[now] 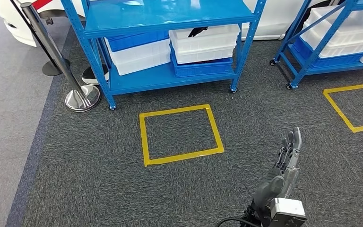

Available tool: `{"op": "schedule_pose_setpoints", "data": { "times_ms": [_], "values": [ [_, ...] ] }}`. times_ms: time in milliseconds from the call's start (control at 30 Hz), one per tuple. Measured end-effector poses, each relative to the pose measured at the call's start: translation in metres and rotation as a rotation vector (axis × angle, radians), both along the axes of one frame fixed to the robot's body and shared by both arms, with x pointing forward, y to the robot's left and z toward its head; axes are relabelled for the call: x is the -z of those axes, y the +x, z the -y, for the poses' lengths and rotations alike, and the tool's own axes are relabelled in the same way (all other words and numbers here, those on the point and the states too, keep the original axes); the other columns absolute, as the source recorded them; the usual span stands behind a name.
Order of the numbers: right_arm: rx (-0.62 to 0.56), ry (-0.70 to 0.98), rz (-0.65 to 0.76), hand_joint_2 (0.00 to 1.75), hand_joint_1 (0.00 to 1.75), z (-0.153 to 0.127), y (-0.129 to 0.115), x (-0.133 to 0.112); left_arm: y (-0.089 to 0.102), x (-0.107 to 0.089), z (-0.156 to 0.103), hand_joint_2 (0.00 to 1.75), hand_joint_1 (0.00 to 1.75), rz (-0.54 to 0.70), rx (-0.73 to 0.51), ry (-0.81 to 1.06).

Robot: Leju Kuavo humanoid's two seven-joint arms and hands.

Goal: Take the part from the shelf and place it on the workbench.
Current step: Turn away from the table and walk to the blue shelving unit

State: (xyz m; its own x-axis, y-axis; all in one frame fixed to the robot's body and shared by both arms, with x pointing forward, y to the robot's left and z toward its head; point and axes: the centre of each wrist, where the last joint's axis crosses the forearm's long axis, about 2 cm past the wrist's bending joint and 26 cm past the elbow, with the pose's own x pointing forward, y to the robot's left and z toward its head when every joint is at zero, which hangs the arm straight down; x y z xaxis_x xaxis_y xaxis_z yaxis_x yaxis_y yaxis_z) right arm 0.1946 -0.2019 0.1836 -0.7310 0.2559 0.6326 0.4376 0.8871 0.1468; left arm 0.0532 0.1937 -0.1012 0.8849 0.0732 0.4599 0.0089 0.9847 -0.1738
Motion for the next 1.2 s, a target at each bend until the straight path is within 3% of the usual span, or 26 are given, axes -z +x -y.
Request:
{"op": "schedule_pose_setpoints", "data": {
  "times_ms": [233, 367, 500, 767, 967, 1100, 1200],
  "values": [
    [0.034, -0.043, -0.022, 0.00, 0.00, 0.002, -0.001, 0.005, 0.003, 0.000, 0.000, 0.00, 0.00, 0.008, -0.001, -0.001],
    [0.100, -0.108, -0.130, 1.75, 0.00, 0.012, -0.002, 0.027, 0.002, 0.000, 0.000, 0.00, 0.00, 0.011, -0.012, -0.002],
    [0.251, -0.267, -0.324, 1.75, 0.00, 0.036, 0.002, 0.067, 0.002, 0.000, -0.001, 0.00, 0.00, 0.018, -0.028, 0.003],
    [0.347, -0.148, -0.861, 1.75, 0.00, 0.073, -0.002, 0.184, 0.002, 0.000, -0.001, 0.00, 0.00, 0.029, -0.038, 0.003],
    [0.196, -0.087, -1.386, 1.75, 0.00, 0.074, -0.035, 0.247, 0.002, 0.000, -0.002, 0.00, 0.00, 0.025, -0.039, 0.003],
    [0.090, -0.024, -1.753, 1.75, 0.00, 0.064, -0.073, 0.270, 0.001, 0.000, -0.002, 0.00, 0.00, 0.019, -0.040, 0.003],
    [0.008, 0.041, -1.928, 1.75, 0.00, 0.058, -0.100, 0.281, 0.001, 0.000, -0.002, 0.00, 0.00, 0.018, -0.038, 0.004]
  ]
}}
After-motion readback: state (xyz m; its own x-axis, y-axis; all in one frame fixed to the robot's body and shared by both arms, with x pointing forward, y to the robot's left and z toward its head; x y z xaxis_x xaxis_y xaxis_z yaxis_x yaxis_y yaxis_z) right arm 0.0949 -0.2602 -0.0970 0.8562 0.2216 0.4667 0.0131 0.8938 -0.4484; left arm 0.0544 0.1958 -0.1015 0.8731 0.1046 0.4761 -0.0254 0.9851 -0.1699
